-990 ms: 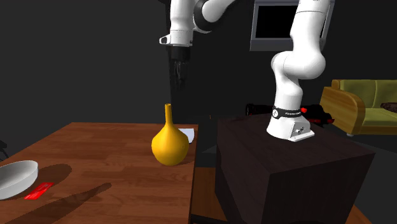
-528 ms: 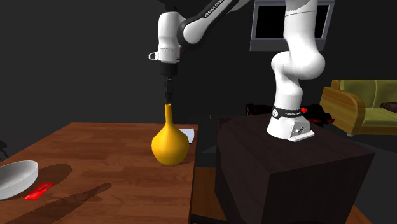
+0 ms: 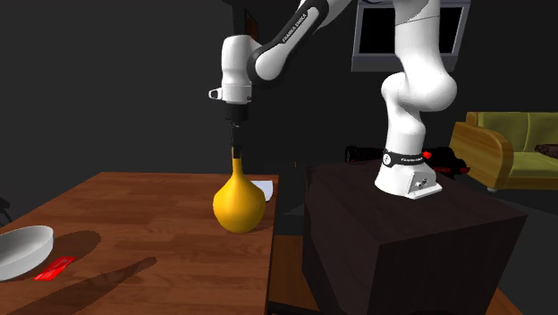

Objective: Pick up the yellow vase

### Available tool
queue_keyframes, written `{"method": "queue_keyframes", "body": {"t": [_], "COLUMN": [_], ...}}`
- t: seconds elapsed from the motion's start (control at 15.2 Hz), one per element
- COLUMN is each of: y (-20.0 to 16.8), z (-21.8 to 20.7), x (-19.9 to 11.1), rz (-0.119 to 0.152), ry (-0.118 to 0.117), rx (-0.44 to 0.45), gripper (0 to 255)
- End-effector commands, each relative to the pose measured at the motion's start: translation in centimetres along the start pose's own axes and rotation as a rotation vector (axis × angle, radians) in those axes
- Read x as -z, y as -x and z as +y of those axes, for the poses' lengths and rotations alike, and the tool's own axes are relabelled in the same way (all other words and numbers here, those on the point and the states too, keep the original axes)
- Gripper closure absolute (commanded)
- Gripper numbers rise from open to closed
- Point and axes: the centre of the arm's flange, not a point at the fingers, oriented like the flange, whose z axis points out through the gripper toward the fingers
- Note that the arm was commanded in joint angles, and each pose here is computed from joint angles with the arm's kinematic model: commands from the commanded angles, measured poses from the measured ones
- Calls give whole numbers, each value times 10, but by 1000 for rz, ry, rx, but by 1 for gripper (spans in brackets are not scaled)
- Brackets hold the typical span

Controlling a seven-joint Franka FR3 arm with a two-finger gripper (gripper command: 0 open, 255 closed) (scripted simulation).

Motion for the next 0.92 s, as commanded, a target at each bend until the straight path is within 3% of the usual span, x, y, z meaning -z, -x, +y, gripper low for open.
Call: {"method": "queue_keyframes", "body": {"t": [0.0,0.07,0.66,0.86], "y": [1,1,1,0], "z": [0,0,0,0], "x": [-3,-3,-3,12], "rz": [1,1,1,1], "ry": [0,0,0,0], "rx": [0,0,0,0], "gripper": [0,255,255,255]}}
